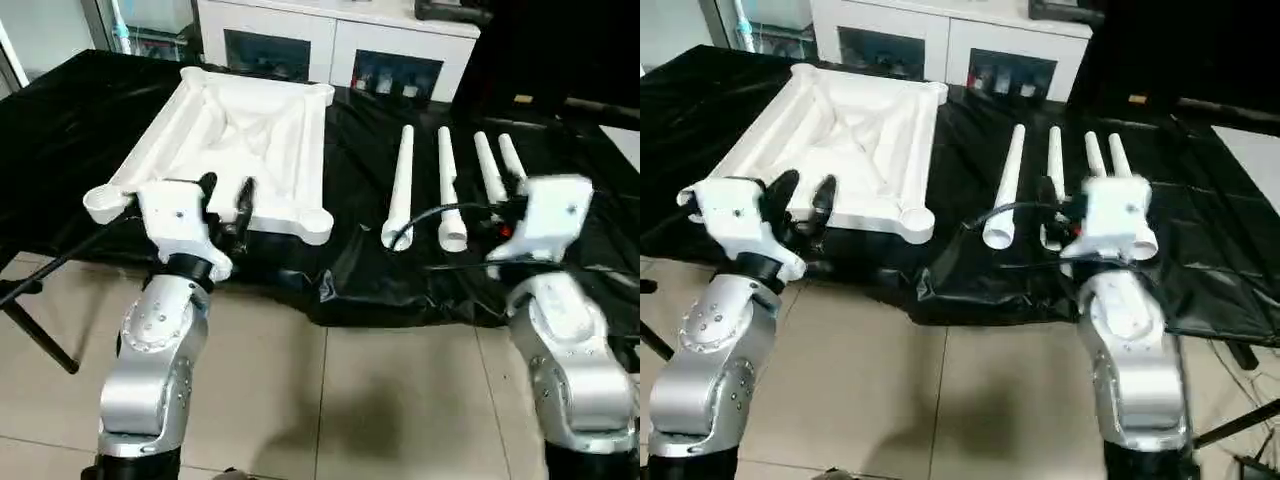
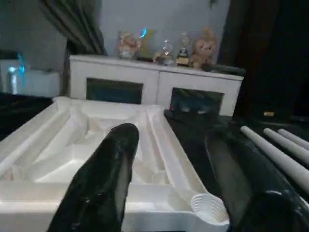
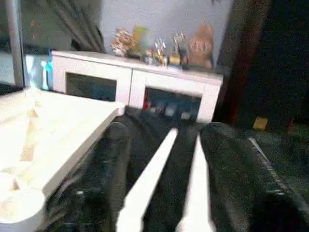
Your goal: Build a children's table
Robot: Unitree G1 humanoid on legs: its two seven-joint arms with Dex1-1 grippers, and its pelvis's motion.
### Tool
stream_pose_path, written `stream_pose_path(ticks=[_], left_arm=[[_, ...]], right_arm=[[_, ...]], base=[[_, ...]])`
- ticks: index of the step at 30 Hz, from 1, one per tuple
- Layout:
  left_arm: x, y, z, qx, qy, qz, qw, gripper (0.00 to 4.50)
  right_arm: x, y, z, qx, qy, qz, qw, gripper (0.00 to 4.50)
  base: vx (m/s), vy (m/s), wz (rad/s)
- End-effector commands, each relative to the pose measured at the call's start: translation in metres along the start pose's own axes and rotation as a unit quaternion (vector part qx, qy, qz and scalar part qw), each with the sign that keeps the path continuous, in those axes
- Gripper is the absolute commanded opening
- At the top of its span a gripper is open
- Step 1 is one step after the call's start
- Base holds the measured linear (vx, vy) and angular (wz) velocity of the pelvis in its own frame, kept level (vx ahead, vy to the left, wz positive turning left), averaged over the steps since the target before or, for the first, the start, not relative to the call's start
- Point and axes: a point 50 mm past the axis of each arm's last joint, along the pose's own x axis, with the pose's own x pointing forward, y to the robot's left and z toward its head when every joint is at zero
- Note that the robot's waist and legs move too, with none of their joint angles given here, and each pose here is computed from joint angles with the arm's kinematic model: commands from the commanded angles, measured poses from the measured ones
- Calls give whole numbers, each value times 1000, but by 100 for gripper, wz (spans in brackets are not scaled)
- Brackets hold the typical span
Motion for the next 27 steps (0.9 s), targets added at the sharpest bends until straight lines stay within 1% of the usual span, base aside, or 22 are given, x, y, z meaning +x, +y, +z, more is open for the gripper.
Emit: stream_pose_path(ticks=[1, 2, 3, 4, 6, 7, 9, 10, 12, 13, 14, 16, 18, 20, 22, 27], left_arm=[[-3, -6, 2, 23, -5, -8, 1000, 300], [-4, -5, 2, 30, -3, -2, 1000, 320], [-4, -5, 2, 32, -3, 1, 999, 320], [-5, -3, 4, 52, -11, 17, 998, 326], [-4, -3, 3, 54, -5, 11, 998, 326], [-3, -5, 0, 57, 8, -3, 998, 326], [-3, -6, 0, 65, 7, -14, 998, 326], [-1, -7, 1, 72, 5, -23, 997, 356], [-1, -7, 1, 70, 6, -21, 997, 365], [0, -8, 1, 60, 4, -23, 998, 375], [1, -8, 1, 49, 4, -26, 998, 401], [3, -9, 1, 50, 7, -25, 998, 406], [3, -10, 0, 52, 7, -29, 998, 411], [5, -9, -1, 61, 9, -30, 998, 437], [5, -7, -2, 62, 13, -23, 998, 450], [4, -4, -5, 61, 20, -19, 998, 450]], right_arm=[[1, -8, 6, -44, -1, -42, 998, 316], [1, -11, 6, -57, 0, -63, 996, 330], [1, -11, 6, -61, 0, -71, 996, 330], [-1, -1, 2, -9, 20, -20, 1000, 331], [-5, 3, -2, 14, 36, -2, 999, 331], [-9, 7, -8, 39, 51, 1, 998, 331], [-10, 8, -11, 47, 55, 4, 997, 331], [-12, 11, -15, 52, 65, 6, 997, 331], [-13, 12, -18, 53, 72, 7, 996, 331], [-13, 13, -20, 58, 75, 6, 995, 331], [-14, 15, -22, 59, 81, 7, 995, 331], [-15, 18, -27, 51, 98, 11, 994, 331], [-15, 18, -27, 55, 97, 10, 994, 331], [-16, 18, -26, 62, 94, 9, 994, 331], [-17, 18, -25, 66, 93, 10, 993, 331], [-19, 21, -24, 58, 88, 14, 994, 331]], base=[[0, 0, 0], [0, 0, 0], [0, 0, 0], [0, 0, 0], [0, 0, 0], [0, 0, 0], [0, 0, 0], [0, 0, 0], [0, 0, 0], [0, 0, 0], [0, 0, 0], [0, 0, 0], [0, 0, 0], [0, 0, 0], [0, 0, 0], [0, 0, 0]])
